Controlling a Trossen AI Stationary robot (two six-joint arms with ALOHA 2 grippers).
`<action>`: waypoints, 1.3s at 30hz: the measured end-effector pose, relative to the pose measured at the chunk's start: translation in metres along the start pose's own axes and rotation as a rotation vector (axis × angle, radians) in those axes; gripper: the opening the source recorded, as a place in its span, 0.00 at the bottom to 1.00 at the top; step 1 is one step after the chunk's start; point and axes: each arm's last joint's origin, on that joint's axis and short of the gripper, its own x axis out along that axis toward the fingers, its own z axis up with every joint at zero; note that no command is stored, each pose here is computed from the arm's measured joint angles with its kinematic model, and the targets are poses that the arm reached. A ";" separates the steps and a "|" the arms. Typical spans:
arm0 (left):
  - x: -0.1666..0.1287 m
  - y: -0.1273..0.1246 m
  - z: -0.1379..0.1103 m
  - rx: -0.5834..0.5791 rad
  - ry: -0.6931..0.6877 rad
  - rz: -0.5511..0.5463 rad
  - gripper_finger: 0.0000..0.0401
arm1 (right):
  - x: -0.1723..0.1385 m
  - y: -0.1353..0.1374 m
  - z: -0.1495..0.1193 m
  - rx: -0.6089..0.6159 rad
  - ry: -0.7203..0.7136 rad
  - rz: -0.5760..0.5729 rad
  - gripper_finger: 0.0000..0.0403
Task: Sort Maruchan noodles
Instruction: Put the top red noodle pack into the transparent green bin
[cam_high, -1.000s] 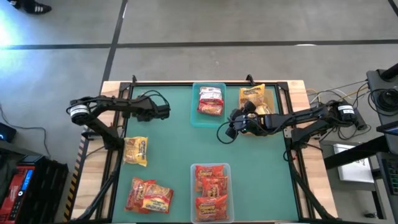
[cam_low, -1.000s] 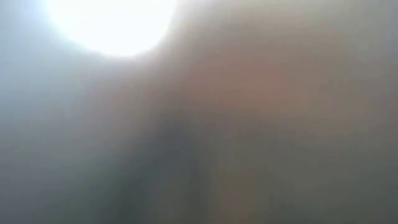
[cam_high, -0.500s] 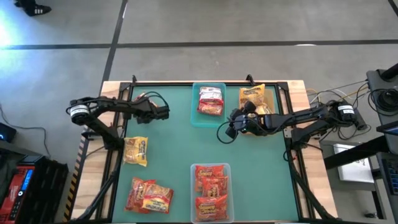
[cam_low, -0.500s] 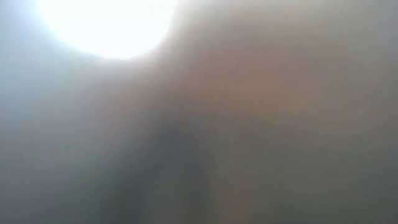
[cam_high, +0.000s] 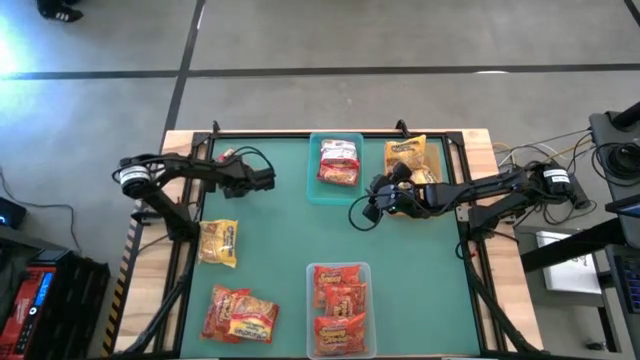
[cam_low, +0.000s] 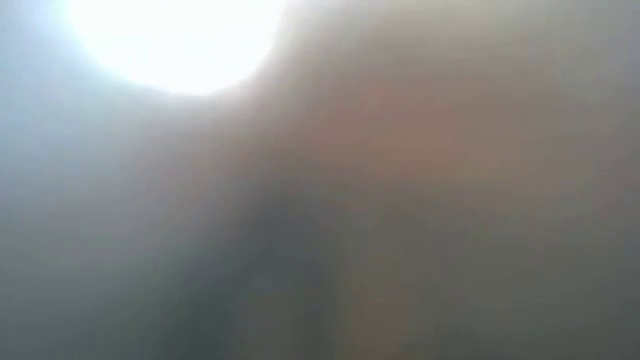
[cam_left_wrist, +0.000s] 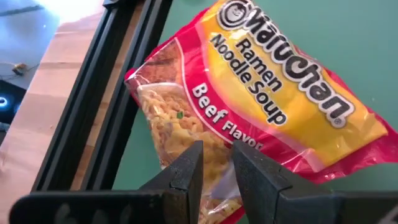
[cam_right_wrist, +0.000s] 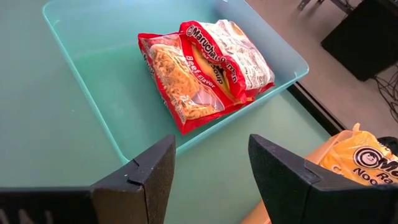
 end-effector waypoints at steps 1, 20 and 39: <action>0.001 -0.001 -0.001 0.014 0.007 0.000 0.19 | 0.000 0.000 0.000 0.001 0.000 0.000 0.48; -0.106 -0.039 -0.047 0.453 0.163 -0.538 0.19 | 0.000 0.000 0.000 0.000 0.000 0.000 0.48; -0.131 -0.012 -0.035 0.338 -0.061 -0.267 0.19 | 0.003 -0.001 -0.010 -0.011 0.021 -0.005 0.48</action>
